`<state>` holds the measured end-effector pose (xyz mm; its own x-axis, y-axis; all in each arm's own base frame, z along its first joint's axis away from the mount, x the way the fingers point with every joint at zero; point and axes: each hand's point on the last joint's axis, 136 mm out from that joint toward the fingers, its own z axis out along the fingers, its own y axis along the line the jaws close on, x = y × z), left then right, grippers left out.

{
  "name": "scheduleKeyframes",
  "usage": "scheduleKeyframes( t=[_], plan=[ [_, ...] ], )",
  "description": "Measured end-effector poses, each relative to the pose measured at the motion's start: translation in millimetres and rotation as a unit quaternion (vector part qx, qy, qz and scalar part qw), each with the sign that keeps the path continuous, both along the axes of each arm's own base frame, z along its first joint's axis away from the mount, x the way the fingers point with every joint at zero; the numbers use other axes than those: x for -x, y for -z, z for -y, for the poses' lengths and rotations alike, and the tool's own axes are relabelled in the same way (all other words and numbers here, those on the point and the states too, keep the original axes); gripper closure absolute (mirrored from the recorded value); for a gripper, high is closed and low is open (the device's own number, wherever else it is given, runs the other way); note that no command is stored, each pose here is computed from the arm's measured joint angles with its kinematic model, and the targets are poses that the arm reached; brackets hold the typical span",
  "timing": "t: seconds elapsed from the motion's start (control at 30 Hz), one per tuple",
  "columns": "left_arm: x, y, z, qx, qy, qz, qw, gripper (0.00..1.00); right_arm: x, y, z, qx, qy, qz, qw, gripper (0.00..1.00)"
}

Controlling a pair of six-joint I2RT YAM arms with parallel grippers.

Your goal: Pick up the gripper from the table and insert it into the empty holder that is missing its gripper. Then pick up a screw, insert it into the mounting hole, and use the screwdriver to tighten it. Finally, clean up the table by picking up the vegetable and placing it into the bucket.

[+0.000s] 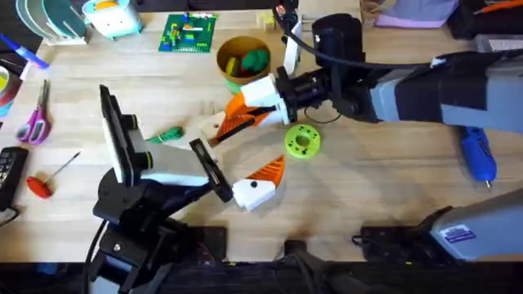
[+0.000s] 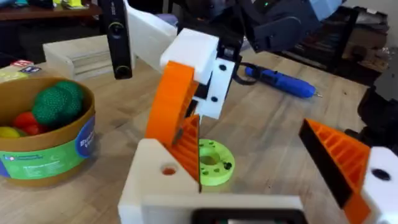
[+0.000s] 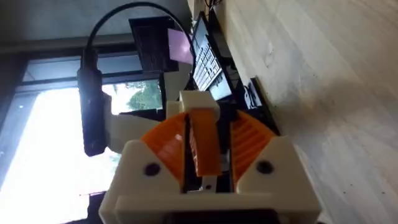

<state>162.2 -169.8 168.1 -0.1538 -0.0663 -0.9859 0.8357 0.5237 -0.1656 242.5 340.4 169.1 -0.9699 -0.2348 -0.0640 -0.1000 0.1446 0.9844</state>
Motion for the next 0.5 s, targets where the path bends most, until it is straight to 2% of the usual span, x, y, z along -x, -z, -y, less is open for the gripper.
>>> scheduleKeyframes(
  t=[0.5],
  plan=[
    [5.0, -0.4, 3.2, 0.000, 0.017, 0.002, 1.000, 0.008, 0.6, -2.5, 4.0, -0.007, -0.009, -0.001, 1.000, 0.651]
  ],
)
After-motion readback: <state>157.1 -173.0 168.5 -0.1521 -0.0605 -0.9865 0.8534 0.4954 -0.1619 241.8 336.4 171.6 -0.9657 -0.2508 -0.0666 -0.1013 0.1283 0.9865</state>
